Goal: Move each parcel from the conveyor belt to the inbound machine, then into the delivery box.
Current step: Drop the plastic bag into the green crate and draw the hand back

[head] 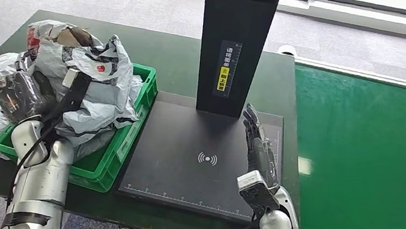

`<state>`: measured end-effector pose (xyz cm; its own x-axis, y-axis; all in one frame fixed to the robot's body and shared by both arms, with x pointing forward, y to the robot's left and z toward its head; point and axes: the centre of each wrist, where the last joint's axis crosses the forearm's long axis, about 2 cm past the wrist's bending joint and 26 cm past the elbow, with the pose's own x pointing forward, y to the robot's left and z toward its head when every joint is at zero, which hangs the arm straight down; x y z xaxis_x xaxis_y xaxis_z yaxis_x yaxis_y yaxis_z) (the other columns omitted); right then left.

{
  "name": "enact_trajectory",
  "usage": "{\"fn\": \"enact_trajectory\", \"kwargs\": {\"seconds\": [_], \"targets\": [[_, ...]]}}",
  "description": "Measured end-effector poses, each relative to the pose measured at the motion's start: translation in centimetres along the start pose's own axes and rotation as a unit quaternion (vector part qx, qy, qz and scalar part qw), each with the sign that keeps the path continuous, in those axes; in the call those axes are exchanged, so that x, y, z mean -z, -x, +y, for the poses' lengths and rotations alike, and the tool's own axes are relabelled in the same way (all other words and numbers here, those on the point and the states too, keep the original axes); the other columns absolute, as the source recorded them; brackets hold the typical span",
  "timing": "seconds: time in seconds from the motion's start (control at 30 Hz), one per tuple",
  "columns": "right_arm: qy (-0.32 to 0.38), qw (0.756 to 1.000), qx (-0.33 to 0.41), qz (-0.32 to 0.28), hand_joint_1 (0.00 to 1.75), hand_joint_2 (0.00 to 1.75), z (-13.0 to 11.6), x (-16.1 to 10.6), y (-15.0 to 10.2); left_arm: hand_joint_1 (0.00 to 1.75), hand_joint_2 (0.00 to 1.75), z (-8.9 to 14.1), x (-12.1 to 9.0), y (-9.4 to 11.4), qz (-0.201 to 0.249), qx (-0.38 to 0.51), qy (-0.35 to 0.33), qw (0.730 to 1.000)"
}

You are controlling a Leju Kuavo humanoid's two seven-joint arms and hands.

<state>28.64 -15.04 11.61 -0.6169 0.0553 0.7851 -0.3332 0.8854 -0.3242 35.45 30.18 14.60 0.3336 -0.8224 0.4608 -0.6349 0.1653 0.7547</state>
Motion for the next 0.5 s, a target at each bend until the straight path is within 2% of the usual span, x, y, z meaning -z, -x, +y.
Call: {"fn": "enact_trajectory", "kwargs": {"seconds": [0.2,0.4,0.5], "targets": [[0.007,1.000,-0.001,0.002,0.00,0.00,-0.3,-0.2,-0.1,1.75,1.75,0.5,0.3,2.7,0.027,0.011,-0.011,1.000],[0.010,1.000,-0.003,-0.001,0.00,0.00,-0.3,-0.2,-0.3,1.75,1.75,0.5,0.1,3.2,0.040,0.020,-0.010,0.999],[0.012,1.000,-0.003,0.000,0.00,0.00,-0.4,-0.2,-0.3,0.44,1.75,0.5,0.1,3.3,0.042,0.020,-0.010,0.999]]}}
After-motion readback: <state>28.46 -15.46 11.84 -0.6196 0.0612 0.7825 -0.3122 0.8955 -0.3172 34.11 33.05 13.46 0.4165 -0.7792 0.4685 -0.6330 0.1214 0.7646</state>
